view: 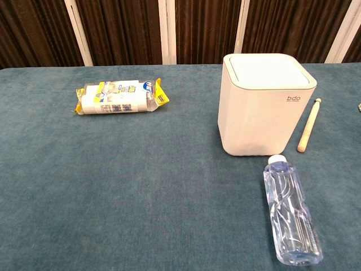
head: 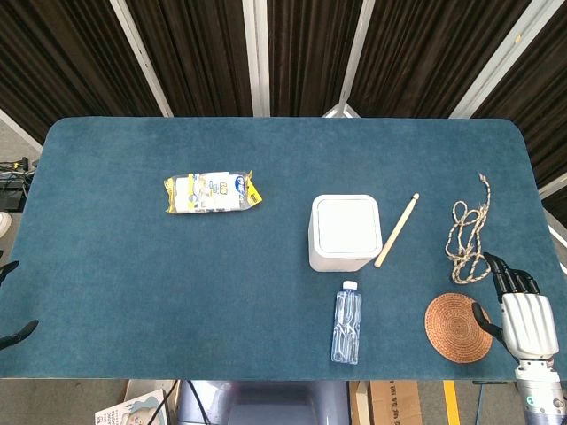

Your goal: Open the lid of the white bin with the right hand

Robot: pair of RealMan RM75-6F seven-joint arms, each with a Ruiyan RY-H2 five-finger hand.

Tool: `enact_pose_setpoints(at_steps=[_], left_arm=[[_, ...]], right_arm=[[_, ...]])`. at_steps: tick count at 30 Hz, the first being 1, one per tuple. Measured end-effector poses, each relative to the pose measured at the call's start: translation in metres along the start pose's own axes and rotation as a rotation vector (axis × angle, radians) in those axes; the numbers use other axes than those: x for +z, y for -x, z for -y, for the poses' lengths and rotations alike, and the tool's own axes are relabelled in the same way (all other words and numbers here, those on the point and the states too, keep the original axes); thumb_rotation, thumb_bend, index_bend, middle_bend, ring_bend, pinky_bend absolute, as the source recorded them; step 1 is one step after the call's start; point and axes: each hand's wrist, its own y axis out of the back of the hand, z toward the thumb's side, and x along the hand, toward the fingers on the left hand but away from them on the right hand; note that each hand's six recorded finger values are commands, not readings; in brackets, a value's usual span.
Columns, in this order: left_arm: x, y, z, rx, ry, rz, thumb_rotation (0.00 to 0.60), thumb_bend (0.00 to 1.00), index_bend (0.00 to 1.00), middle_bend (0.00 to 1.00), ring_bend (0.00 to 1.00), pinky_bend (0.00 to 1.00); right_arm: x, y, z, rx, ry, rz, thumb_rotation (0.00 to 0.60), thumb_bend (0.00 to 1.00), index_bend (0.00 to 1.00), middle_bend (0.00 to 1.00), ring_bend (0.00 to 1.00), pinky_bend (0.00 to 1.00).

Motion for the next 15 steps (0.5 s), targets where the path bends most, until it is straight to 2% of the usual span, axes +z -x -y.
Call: enact_pose_setpoints(at_steps=[15], left_arm=[[0.0022,0.0029,-0.0043,0.027,0.006,0.027,0.6,0.16,0.16,0.03,0.0,0.0]], right_arm=[[0.0033,-0.0018,0.0,-0.004,0.003,-0.011,0.6,0.33,0.09,0.17,0.25,0.22]])
